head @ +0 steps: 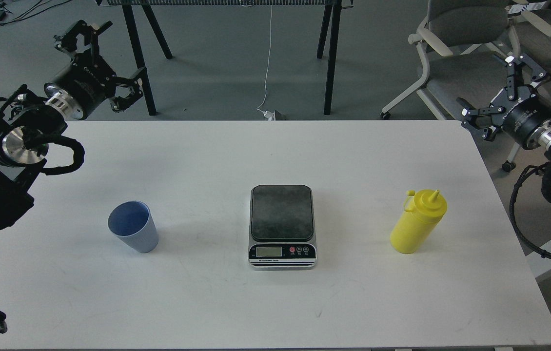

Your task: Pour seasoning into cup on scale with both arms

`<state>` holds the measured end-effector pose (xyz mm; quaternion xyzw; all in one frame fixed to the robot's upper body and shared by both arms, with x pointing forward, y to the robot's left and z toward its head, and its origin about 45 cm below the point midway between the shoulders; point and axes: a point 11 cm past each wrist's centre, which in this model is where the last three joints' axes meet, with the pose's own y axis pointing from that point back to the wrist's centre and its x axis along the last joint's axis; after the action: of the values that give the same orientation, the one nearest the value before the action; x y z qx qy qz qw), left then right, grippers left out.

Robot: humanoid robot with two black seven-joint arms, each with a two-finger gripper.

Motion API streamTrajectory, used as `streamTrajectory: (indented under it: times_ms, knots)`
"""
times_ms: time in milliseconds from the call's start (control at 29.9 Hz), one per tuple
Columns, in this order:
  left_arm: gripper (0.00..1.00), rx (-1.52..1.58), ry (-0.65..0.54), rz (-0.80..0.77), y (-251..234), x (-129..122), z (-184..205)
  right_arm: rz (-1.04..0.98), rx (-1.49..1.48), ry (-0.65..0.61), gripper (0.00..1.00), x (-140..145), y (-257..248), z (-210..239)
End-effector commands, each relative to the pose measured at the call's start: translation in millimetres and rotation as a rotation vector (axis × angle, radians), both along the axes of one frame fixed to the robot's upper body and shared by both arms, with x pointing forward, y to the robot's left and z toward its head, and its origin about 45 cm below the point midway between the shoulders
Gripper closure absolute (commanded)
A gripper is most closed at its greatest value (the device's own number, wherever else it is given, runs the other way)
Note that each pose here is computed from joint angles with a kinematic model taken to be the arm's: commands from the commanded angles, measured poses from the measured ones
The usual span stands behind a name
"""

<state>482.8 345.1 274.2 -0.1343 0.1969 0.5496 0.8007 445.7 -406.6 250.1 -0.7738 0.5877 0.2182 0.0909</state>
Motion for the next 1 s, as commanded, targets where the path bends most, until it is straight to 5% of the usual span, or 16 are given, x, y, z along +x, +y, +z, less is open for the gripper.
streamTrajectory:
  times_ms: [0, 367, 568, 969]
  knots:
    - [0.00, 0.000, 0.001, -0.003, -1.2, 0.1, -0.5, 0.000, 0.002, -0.005, 0.01, 1.1, 0.3, 2.2]
    - [0.00, -0.006, -0.069, 0.028, 14.6, 11.5, 43.3, 0.003, -0.001, -0.011, 0.01, 2.7, 1.4, 5.3]
    - [0.00, 0.089, -0.138, 0.127, 74.2, 1.7, 82.1, 0.003, -0.001, -0.011, 0.01, 2.8, 1.4, 5.3]
    - [0.00, 0.068, -0.139, 0.133, 74.9, 1.5, 81.2, 0.005, 0.001, -0.010, 0.01, 2.5, 2.5, 4.3]
